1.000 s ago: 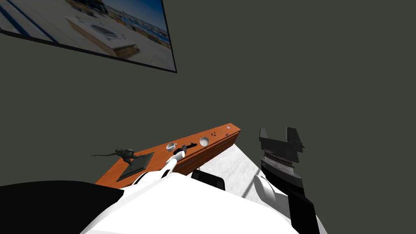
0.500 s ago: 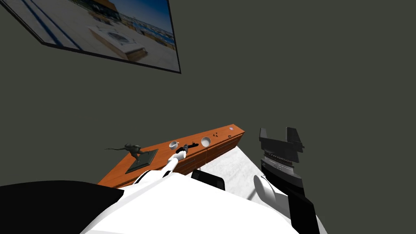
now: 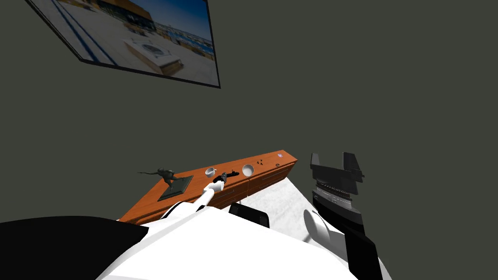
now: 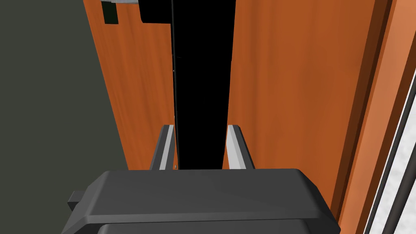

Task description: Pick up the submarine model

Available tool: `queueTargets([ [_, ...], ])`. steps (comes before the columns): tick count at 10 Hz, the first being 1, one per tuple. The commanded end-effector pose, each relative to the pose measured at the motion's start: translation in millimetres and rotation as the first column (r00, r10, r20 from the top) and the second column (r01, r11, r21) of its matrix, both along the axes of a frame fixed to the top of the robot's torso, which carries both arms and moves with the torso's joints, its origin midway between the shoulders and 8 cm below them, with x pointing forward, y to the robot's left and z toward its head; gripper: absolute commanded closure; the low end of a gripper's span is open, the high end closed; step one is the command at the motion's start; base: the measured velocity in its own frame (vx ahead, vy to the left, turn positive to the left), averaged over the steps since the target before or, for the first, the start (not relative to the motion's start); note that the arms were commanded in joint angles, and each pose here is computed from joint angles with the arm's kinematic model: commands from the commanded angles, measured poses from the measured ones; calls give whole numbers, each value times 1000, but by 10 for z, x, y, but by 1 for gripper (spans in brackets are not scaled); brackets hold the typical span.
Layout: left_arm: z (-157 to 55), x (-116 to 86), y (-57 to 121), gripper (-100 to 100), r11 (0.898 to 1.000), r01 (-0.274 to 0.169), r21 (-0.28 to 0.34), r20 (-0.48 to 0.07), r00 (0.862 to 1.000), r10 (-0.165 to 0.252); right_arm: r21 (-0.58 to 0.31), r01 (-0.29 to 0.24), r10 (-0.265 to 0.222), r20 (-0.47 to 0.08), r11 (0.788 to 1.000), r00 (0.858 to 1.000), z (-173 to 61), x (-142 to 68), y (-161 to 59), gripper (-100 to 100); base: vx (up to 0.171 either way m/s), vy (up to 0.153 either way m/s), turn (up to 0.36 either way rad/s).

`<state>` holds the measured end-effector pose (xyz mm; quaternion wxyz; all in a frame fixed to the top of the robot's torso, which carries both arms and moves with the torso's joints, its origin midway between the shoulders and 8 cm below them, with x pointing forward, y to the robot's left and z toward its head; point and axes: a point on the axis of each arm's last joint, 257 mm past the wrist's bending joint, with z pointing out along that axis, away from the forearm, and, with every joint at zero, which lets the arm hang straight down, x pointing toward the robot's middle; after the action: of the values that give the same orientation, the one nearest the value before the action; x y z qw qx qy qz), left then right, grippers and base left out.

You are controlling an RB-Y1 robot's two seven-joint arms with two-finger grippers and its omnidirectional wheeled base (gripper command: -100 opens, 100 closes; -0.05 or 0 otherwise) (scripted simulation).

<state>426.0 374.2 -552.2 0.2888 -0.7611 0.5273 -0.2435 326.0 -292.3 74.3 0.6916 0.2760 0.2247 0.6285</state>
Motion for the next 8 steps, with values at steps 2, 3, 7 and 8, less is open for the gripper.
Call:
queueTargets([
  [2,18,49,-143,100,999,43,8,-4,999,-43,0,0,0,0,1000,1000,-1,0,-1,0,24,-15,199],
  [3,16,50,-151,100,999,32,-5,-1,999,-32,0,0,0,0,1000,1000,0,0,0,0,12,-10,-7],
  [7,18,79,-281,100,997,73,5,-8,997,-73,0,0,0,0,1000,1000,0,0,0,0,16,-14,94],
  [8,19,80,-287,0,997,71,2,-7,997,-71,0,0,0,0,1000,1000,0,0,0,0,0,0,0],
])
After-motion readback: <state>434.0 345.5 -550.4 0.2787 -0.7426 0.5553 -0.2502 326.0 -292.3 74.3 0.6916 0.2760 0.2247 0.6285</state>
